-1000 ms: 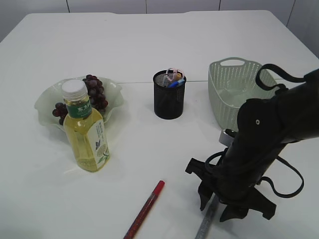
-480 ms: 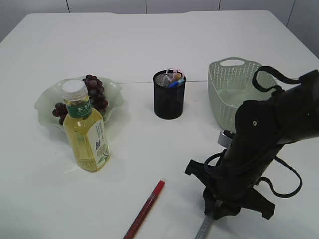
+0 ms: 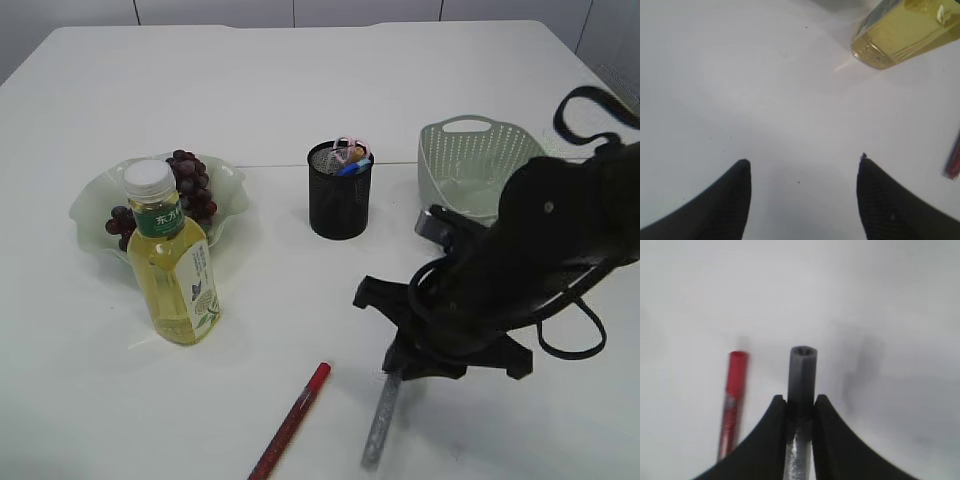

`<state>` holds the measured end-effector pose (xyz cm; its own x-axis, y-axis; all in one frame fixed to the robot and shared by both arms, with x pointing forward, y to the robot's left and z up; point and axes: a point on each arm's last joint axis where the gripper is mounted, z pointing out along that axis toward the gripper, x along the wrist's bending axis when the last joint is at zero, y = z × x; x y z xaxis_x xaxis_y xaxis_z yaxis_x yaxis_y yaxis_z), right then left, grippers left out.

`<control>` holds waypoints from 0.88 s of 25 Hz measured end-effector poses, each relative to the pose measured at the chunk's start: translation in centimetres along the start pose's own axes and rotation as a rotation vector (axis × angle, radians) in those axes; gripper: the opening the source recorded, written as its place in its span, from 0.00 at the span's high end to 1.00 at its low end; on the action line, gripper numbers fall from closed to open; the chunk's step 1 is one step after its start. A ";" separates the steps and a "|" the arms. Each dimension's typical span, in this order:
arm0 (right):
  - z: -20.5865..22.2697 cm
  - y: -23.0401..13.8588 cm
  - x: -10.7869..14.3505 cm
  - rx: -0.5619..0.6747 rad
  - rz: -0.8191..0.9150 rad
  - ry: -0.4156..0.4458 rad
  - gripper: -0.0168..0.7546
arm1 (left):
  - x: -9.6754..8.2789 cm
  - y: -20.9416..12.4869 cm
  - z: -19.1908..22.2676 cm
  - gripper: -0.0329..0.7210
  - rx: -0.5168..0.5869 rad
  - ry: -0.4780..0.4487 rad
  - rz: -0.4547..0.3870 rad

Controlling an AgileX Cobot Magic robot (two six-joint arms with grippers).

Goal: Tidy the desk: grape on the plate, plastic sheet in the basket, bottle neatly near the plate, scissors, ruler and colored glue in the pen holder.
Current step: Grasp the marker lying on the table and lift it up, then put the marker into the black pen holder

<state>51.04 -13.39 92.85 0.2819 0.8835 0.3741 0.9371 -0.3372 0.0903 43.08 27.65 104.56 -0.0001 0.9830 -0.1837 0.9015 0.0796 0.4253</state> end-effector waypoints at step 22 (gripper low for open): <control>-8.7 7.2 -0.2 -0.495 -0.616 0.711 0.86 | 0.0 -0.3 0.0 0.31 0.032 0.000 -0.001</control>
<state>55.97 -18.81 101.52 -0.5475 0.6080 0.5750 0.6440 -0.1326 0.7534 42.82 27.62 104.44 -0.0007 0.9828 -0.1844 0.9148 0.0752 0.3968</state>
